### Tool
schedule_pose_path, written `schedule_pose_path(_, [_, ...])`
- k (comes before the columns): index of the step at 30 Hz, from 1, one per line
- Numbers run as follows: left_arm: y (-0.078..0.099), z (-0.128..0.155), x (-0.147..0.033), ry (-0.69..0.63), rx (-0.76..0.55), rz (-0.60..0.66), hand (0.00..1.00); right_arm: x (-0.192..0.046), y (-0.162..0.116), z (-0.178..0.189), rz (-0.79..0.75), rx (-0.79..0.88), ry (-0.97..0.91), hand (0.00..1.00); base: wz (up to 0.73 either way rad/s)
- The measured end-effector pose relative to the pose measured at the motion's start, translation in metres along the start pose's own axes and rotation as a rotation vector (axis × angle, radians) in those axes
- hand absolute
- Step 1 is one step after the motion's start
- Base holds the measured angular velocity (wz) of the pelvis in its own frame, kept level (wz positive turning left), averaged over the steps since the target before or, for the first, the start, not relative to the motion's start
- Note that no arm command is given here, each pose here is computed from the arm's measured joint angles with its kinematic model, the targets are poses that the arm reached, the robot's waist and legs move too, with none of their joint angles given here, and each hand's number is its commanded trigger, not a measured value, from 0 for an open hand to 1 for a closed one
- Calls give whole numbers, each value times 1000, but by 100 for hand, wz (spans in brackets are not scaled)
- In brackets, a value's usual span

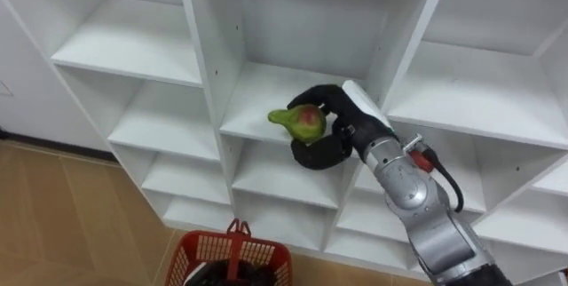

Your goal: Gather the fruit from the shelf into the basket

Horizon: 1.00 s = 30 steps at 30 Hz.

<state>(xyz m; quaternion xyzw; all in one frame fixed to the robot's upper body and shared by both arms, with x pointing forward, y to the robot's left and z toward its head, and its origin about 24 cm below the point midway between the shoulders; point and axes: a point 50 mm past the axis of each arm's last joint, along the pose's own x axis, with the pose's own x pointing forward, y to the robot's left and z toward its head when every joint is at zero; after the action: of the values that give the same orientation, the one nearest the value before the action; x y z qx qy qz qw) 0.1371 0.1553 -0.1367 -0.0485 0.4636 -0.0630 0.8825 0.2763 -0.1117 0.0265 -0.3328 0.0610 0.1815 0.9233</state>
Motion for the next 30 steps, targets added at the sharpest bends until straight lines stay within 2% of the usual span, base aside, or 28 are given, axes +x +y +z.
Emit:
schedule_pose_path(8, [-6,-6,2,27,4,-17,100,-8,0,11,19,14,-56,100,-4])
schedule_pose_path(23, [-7,4,5,2,-10,-19,100,-25,24,-14,97,82,33,100,-5])
schedule_pose_path(30, [-8,2,5,12,-1,-22,100,-35,42,-43,156,131,154,100,-7])
